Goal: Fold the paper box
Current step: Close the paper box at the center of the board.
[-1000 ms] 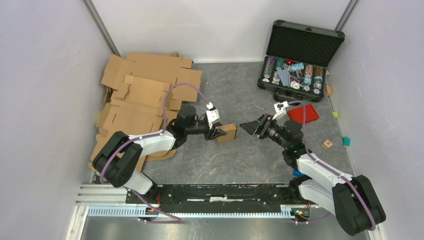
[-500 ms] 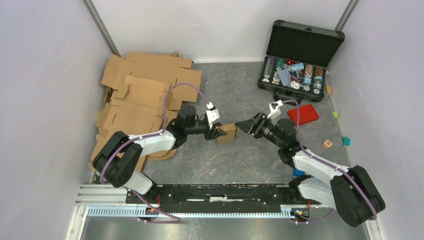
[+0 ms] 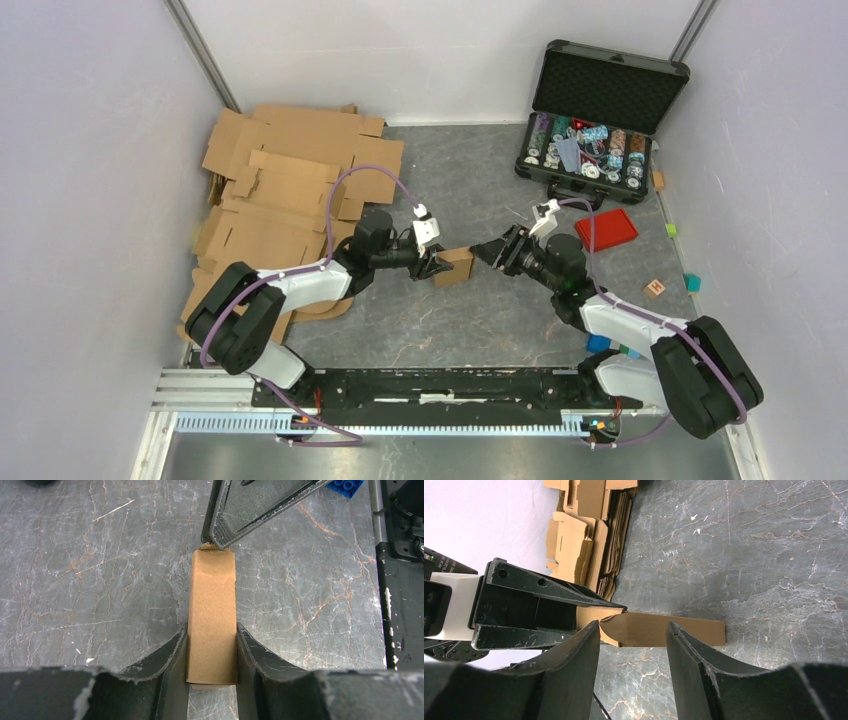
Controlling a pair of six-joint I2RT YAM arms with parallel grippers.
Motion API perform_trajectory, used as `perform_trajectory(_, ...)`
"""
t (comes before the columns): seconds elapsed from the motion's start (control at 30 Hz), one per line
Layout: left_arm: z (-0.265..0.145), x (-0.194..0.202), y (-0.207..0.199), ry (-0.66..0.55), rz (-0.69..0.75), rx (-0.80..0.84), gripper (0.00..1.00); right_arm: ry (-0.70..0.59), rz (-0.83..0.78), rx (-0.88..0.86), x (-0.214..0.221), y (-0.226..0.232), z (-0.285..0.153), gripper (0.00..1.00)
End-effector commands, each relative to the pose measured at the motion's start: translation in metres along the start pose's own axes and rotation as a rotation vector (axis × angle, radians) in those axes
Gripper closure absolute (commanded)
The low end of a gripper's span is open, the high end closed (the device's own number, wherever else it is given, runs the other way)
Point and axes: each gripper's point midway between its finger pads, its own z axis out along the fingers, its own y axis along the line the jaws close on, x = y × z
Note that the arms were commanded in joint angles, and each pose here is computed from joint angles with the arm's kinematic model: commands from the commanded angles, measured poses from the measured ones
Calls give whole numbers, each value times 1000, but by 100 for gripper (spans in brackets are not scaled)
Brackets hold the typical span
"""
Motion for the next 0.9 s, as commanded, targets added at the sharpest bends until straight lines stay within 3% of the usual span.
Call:
perform_trajectory(0.0, 1, 15, 2, 63, -50, -9, 68, -11, -51, -41, -10, 14, 6, 44)
perform_trajectory(0.37, 1, 18, 2, 76, -55, -10, 68, 21, -119, 13, -5, 0, 7, 54)
perform_trajectory(0.53, 1, 19, 3, 80, -57, -13, 68, 23, -178, 41, -9, -4, 8, 64)
perform_trajectory(0.87, 1, 22, 3, 94, -58, -9, 69, 36, -182, 15, -15, -7, 8, 66)
